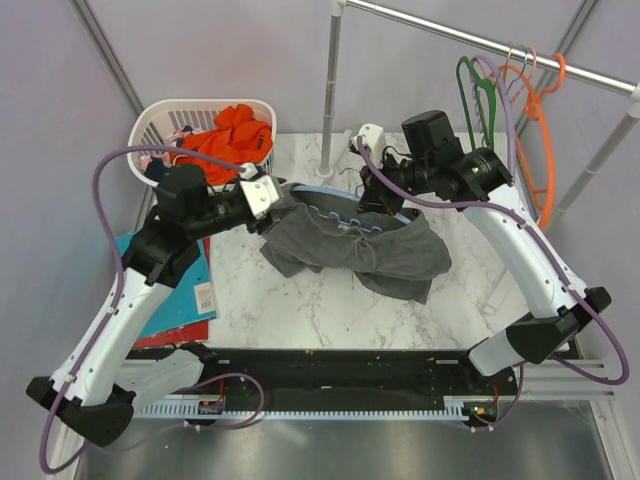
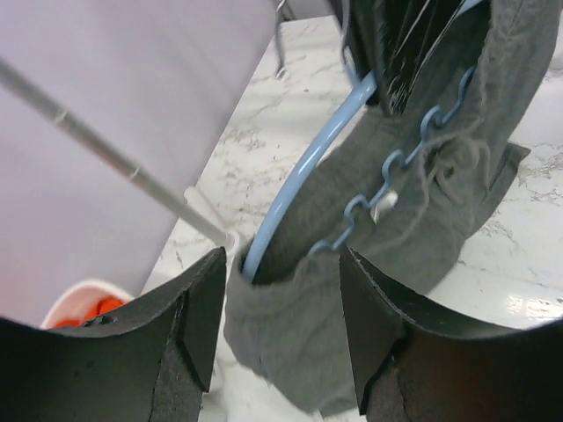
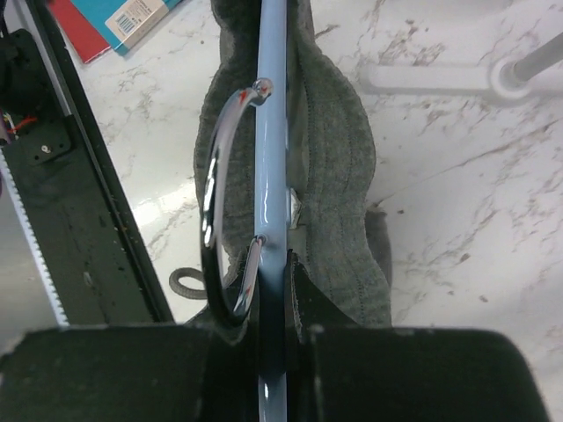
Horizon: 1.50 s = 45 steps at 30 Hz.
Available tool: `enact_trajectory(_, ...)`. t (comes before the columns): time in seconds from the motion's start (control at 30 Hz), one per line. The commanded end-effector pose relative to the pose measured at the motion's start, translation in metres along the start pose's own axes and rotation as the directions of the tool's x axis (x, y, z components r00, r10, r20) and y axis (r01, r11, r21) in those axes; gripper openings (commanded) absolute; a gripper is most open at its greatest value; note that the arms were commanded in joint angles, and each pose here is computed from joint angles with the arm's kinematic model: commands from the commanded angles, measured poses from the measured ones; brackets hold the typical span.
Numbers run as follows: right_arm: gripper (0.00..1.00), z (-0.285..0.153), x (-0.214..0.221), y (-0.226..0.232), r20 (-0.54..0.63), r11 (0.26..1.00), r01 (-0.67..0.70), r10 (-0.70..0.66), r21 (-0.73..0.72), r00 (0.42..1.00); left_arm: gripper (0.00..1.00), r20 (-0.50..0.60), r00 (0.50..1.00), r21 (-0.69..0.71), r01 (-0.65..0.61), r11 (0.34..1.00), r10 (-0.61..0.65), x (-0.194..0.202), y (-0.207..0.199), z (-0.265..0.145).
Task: Place the shorts on the hanger
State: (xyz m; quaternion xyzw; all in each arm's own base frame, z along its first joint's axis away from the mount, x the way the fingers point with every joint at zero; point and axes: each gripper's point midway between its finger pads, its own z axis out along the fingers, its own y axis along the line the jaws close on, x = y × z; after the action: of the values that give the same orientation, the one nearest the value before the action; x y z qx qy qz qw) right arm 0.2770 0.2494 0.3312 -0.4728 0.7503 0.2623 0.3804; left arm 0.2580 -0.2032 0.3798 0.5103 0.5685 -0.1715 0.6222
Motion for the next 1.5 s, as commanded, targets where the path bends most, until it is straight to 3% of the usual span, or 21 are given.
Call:
enact_trajectory(0.0, 0.0, -0.007, -0.024, -0.003, 0.068, 0.981, -0.17, 0.165, 0.089, 0.984, 0.59, 0.011, 0.979, -0.043, -0.201, 0.979, 0.202, -0.012, 0.011, 0.037)
enact_trajectory(0.17, 0.0, -0.007, -0.022, 0.014, 0.07, 0.981, -0.192, 0.19, 0.032, 0.979, 0.58, 0.051, 0.954, 0.008, -0.297, 0.955, 0.296, -0.018, -0.003, 0.07)
enact_trajectory(0.43, 0.0, -0.009, -0.022, 0.043, 0.09, 0.994, -0.106, 0.109, -0.034, 0.99, 0.58, 0.095, 0.933, 0.073, -0.354, 0.932, 0.347, -0.027, -0.025, 0.105)
enact_trajectory(0.53, 0.0, -0.01, -0.024, 0.046, 0.102, 0.995, -0.095, 0.099, -0.041, 0.99, 0.45, 0.097, 0.92, 0.094, -0.388, 0.917, 0.38, -0.025, -0.035, 0.112)
enact_trajectory(0.57, 0.0, -0.011, -0.025, 0.047, 0.107, 0.995, -0.092, 0.096, -0.04, 0.99, 0.28, 0.09, 0.924, 0.097, -0.38, 0.92, 0.372, -0.022, -0.037, 0.114)
enact_trajectory(0.6, 0.0, -0.013, -0.026, 0.048, 0.108, 0.995, -0.09, 0.094, -0.039, 0.99, 0.19, 0.083, 0.925, 0.087, -0.378, 0.922, 0.371, -0.021, -0.035, 0.114)
enact_trajectory(0.67, 0.03, -0.016, -0.023, 0.049, 0.103, 0.996, -0.082, 0.086, -0.039, 0.991, 0.04, 0.049, 0.93, 0.059, -0.366, 0.929, 0.364, -0.011, -0.03, 0.113)
enact_trajectory(0.7, 0.09, -0.018, -0.018, 0.049, 0.084, 0.996, -0.087, 0.089, -0.029, 0.992, 0.02, 0.063, 0.929, 0.032, -0.367, 0.93, 0.365, -0.017, -0.026, 0.107)
enact_trajectory(0.73, 0.18, -0.02, -0.013, 0.049, 0.07, 0.996, -0.088, 0.089, -0.02, 0.994, 0.02, 0.065, 0.928, 0.011, -0.368, 0.93, 0.366, -0.016, -0.02, 0.103)
enact_trajectory(0.83, 0.26, -0.025, 0.009, 0.043, 0.014, 0.995, -0.092, 0.091, 0.045, 0.996, 0.02, 0.097, 0.916, -0.049, -0.387, 0.921, 0.39, -0.021, -0.016, 0.089)
enact_trajectory(1.3, 0.29, -0.056, 0.059, 0.056, -0.095, 0.989, -0.106, 0.116, 0.104, 0.989, 0.02, 0.037, 0.881, -0.213, -0.455, 0.865, 0.473, -0.012, 0.009, 0.075)
enact_trajectory(1.4, 0.47, -0.06, 0.052, 0.065, -0.064, 0.994, -0.091, 0.095, 0.06, 0.993, 0.02, 0.093, 0.859, -0.207, -0.478, 0.854, 0.504, -0.02, 0.003, 0.072)
enact_trajectory(1.43, 0.62, -0.064, 0.042, 0.067, -0.031, 0.996, -0.082, 0.083, 0.047, 0.996, 0.02, 0.116, 0.85, -0.203, -0.487, 0.85, 0.515, -0.023, 0.0, 0.071)
enact_trajectory(1.47, 0.67, -0.066, 0.035, 0.07, -0.008, 0.997, -0.076, 0.076, 0.03, 0.997, 0.02, 0.166, 0.835, -0.175, -0.498, 0.849, 0.524, -0.025, -0.011, 0.072)
